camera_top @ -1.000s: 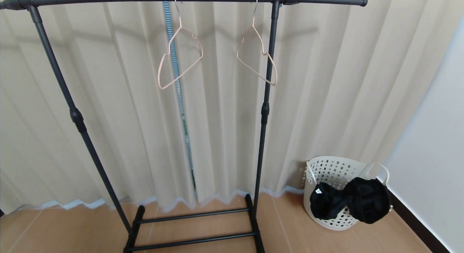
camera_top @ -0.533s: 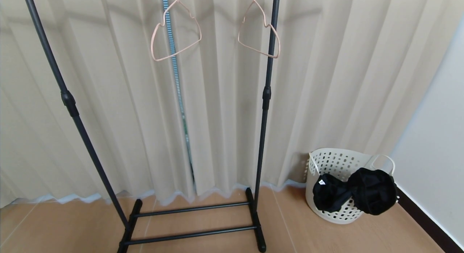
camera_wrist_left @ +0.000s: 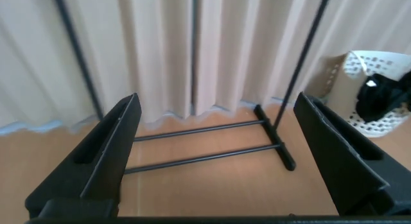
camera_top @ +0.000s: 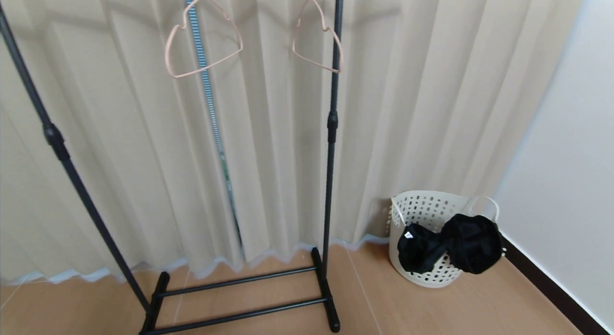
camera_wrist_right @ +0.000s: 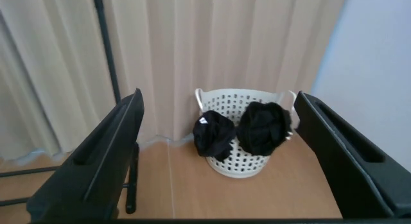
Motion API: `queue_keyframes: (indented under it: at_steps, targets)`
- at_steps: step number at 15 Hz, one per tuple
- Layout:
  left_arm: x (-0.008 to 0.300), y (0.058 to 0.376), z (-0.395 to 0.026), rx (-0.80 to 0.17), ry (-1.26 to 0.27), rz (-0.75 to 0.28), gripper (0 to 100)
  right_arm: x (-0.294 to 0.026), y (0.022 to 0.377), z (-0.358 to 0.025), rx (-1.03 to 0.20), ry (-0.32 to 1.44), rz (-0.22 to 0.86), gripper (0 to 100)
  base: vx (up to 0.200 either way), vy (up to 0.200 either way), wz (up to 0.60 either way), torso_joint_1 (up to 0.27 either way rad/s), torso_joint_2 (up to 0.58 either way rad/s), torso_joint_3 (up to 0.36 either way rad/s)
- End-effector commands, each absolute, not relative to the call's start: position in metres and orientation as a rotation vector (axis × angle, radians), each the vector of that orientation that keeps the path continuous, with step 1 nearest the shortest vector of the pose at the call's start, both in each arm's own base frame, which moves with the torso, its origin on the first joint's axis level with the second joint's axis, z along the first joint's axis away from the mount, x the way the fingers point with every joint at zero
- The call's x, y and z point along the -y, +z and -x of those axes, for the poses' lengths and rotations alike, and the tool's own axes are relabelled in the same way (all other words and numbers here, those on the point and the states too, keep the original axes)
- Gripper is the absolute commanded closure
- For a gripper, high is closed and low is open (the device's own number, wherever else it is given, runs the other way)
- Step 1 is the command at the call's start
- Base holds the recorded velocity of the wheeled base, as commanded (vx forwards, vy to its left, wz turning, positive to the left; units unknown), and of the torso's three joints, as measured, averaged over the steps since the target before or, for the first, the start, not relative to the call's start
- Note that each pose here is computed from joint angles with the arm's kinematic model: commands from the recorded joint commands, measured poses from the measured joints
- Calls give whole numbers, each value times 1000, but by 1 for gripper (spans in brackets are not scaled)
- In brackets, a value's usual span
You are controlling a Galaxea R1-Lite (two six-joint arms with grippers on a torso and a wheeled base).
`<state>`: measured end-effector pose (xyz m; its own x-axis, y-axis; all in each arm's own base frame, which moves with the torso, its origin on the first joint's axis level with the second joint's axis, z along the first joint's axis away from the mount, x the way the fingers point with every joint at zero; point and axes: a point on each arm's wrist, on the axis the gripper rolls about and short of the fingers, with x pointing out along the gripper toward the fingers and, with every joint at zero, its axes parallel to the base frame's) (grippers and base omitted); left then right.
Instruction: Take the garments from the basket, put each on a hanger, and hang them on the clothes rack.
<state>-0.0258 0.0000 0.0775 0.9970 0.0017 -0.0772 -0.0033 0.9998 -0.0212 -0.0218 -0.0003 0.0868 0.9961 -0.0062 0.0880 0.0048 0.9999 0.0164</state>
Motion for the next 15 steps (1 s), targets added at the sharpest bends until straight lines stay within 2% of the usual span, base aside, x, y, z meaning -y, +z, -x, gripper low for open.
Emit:
queue_keyframes:
  at_steps: [1, 2, 15]
  targets:
    - [0, 77, 26, -78, 2, 22, 0, 0, 87, 22, 89, -5, -16, 0, 0, 0, -600, 12, 12, 2]
    - [0, 77, 26, -78, 4, 22, 0, 0, 87, 22, 89, -5, -16, 0, 0, 0, -600, -2, 2, 2]
    - [0, 77, 26, -78, 4, 22, 0, 0, 87, 22, 89, -5, -16, 0, 0, -200, 0, 3, 3, 4]
